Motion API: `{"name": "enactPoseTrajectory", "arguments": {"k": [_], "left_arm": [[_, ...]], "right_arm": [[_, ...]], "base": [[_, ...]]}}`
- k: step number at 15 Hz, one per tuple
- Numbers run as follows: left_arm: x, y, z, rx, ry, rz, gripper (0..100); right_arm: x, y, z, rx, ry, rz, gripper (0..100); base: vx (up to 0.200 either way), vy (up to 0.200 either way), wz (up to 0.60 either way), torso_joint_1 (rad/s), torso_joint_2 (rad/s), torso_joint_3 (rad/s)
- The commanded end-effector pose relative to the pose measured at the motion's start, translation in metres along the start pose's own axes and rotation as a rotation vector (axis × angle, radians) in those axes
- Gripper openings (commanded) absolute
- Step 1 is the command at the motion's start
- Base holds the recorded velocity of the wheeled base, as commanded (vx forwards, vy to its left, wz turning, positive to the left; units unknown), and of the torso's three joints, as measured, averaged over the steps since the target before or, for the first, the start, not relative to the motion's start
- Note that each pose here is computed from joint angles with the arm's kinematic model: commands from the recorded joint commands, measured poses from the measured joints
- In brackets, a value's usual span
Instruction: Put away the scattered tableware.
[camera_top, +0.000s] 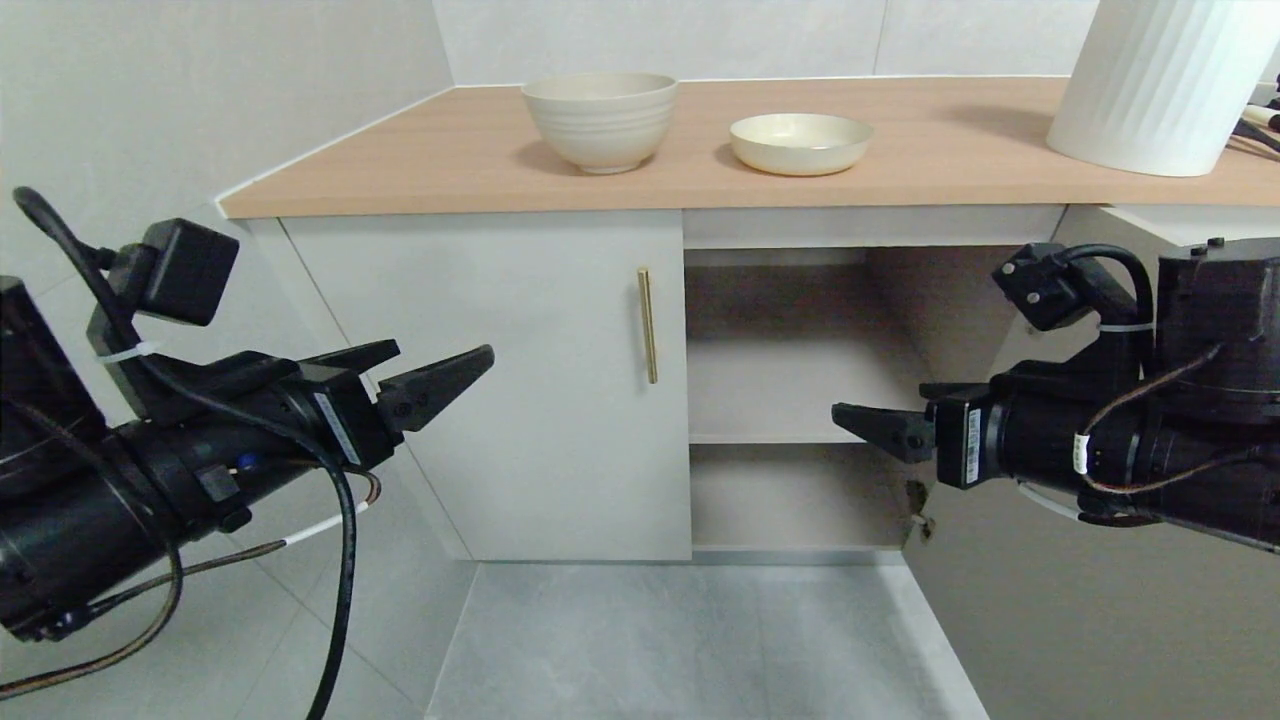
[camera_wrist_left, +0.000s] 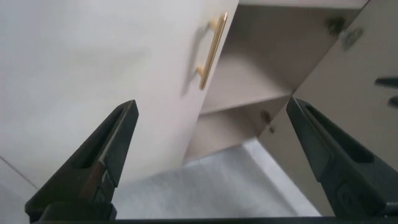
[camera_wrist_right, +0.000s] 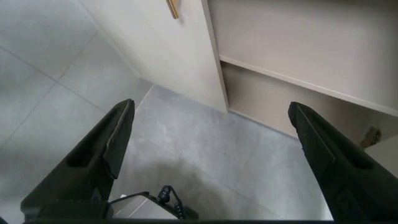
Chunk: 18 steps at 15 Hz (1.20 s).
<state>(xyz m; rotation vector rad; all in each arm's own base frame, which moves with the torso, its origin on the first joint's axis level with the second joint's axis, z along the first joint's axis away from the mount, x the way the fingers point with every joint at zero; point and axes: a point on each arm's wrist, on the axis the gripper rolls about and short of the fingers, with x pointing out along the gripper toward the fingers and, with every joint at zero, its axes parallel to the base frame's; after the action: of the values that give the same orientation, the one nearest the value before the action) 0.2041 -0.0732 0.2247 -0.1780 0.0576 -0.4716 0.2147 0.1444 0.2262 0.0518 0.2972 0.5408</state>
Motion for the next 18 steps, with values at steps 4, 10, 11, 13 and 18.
{"name": "enactPoseTrajectory", "arguments": {"k": [4,10,11,13,18], "left_arm": [[-0.008,-0.003,0.006,0.003,-0.029,-0.011,100],[-0.009,-0.004,0.004,0.005,-0.017,-0.026,100],[-0.009,-0.005,0.004,0.007,-0.017,-0.029,100],[-0.009,-0.004,0.001,0.04,-0.007,-0.027,100],[-0.012,-0.008,0.001,0.076,-0.01,-0.037,100]], "right_arm": [[-0.002,0.0,0.001,0.0,-0.006,0.001,100],[-0.002,0.0,0.0,0.0,-0.004,0.001,100],[-0.003,0.0,0.001,0.0,-0.006,0.001,100],[-0.003,0.0,0.001,0.0,-0.006,0.001,100],[-0.013,0.001,0.006,0.0,-0.036,0.007,100]], "base": [[0.0,0.0,0.0,0.0,0.0,0.0],[0.0,0.1,0.0,0.0,0.0,0.003],[0.0,0.0,0.0,0.0,0.0,0.0],[0.0,0.0,0.0,0.0,0.0,0.0],[0.0,0.0,0.0,0.0,0.0,0.0]]}}
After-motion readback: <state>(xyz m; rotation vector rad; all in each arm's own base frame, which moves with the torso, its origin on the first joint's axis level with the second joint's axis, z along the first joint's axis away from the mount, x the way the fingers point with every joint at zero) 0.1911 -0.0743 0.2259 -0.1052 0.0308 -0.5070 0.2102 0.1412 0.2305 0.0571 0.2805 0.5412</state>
